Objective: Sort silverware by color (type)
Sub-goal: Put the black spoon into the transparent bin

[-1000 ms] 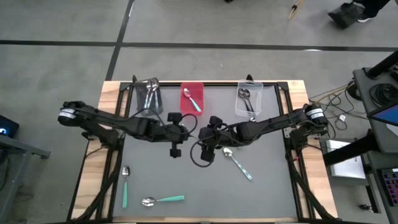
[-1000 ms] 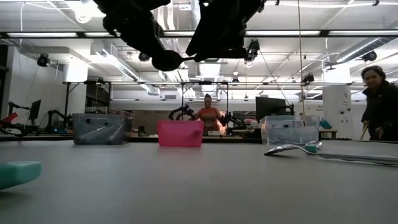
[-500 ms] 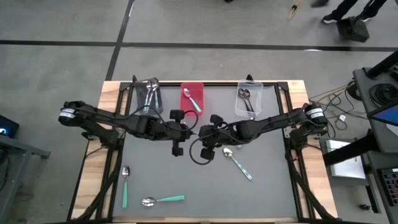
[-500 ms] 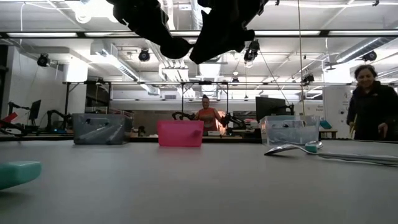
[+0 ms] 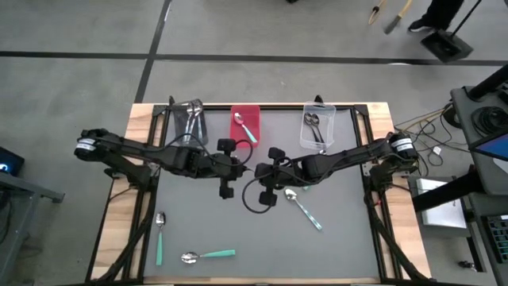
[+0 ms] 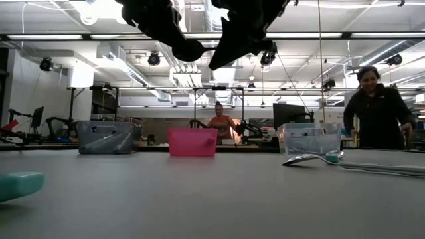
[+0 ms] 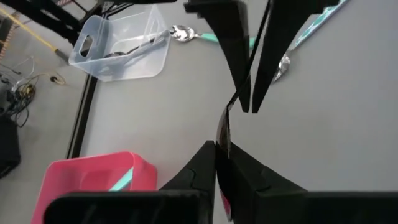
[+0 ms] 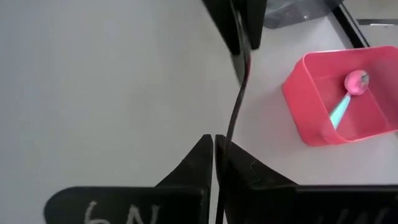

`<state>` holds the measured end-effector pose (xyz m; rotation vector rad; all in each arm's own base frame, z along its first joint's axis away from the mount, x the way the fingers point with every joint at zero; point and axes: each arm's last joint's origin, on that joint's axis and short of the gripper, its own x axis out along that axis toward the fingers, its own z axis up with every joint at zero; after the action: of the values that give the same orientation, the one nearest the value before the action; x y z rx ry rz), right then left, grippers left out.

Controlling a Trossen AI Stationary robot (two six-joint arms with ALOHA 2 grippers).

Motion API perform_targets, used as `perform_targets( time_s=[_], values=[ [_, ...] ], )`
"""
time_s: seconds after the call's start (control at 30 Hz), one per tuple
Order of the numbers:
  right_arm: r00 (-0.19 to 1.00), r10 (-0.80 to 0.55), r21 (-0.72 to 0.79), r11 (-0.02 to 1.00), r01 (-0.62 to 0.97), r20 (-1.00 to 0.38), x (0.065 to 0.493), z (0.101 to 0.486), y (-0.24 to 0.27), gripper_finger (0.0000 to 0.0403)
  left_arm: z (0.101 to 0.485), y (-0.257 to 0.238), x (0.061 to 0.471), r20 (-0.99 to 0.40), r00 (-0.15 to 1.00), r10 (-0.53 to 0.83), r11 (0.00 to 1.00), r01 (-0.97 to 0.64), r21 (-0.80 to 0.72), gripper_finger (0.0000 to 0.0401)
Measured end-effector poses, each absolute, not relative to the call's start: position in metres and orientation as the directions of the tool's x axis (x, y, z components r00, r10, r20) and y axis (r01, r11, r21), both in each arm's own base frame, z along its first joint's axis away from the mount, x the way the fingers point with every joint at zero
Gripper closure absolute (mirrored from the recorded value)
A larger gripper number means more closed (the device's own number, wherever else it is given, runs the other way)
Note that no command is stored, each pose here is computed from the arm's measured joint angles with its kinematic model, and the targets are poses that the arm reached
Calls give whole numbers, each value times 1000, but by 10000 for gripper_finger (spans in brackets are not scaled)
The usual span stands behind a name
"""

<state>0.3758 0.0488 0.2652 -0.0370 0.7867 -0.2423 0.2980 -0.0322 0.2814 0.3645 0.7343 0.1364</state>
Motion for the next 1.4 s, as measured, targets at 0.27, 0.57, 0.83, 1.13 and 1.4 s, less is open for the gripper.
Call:
perform_targets(
  time_s=[0.27, 0.57, 0.83, 1.13, 1.4],
  values=[
    [690, -223, -128, 974, 188, -688, 372, 270, 48, 395, 284, -32, 297, -623, 742, 247, 919, 24, 393, 341],
    [723, -226, -119, 973, 197, -653, 370, 270, 48, 395, 296, -29, 289, -580, 759, 295, 908, -33, 419, 324],
    [807, -210, -79, 977, 200, -552, 352, 254, 45, 395, 329, -24, 257, -483, 816, 316, 898, -94, 430, 324],
    [978, -192, -39, 981, 189, -83, 327, 240, 40, 395, 335, -19, 224, -216, 932, 292, 924, -217, 316, 324],
    [949, -219, -60, 969, 238, 227, 315, 242, 38, 395, 295, -20, 210, 125, 971, 204, 960, -223, 168, 323]
  ],
)
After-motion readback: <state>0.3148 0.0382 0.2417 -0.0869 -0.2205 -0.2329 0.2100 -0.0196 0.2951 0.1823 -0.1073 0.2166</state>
